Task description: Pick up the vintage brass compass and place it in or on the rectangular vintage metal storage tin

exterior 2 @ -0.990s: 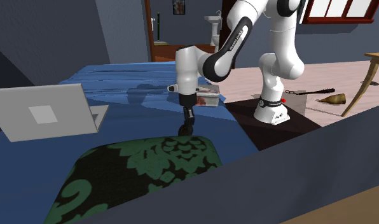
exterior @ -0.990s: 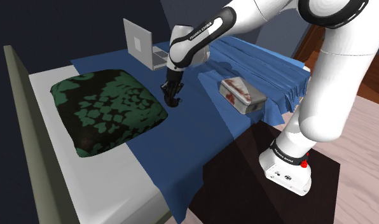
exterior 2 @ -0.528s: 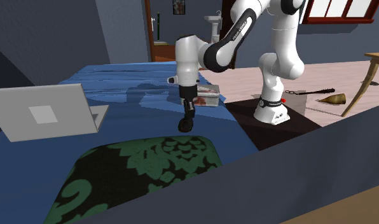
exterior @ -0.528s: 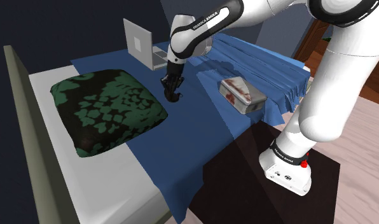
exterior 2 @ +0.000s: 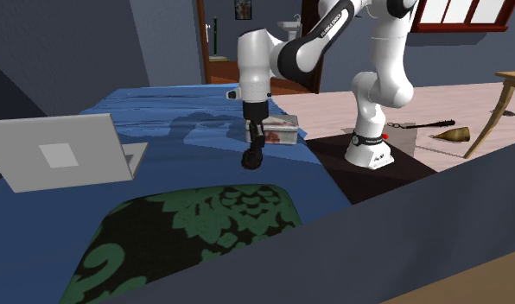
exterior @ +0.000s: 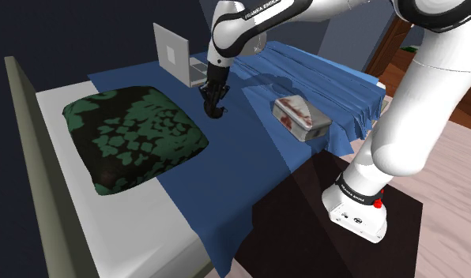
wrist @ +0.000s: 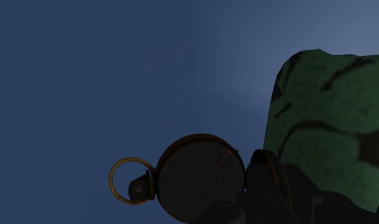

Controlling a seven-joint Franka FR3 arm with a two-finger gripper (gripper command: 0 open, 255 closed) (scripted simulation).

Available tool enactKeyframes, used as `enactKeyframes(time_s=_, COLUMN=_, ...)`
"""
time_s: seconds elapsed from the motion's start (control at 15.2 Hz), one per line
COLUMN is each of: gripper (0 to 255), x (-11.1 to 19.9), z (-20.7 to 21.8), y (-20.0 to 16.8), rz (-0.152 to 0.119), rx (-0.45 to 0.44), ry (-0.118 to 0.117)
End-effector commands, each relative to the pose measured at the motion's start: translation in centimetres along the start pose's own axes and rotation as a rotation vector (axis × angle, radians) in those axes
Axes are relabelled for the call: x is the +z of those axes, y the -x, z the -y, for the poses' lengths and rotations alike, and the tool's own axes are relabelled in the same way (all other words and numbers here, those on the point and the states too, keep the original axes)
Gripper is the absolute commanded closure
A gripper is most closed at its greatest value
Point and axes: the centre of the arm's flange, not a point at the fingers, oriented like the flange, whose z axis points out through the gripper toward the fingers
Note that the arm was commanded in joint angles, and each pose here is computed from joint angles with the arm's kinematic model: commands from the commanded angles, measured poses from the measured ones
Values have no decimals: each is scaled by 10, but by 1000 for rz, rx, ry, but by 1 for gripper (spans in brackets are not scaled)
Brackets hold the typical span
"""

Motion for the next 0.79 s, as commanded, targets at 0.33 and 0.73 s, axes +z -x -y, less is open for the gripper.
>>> enactKeyframes(time_s=0.33, gripper=255, x=-36, z=6, y=0, rz=0, rx=0, ry=0)
enactKeyframes(time_s=0.73, gripper=255, x=-59, z=-14, y=11, rz=0, rx=0, ry=0)
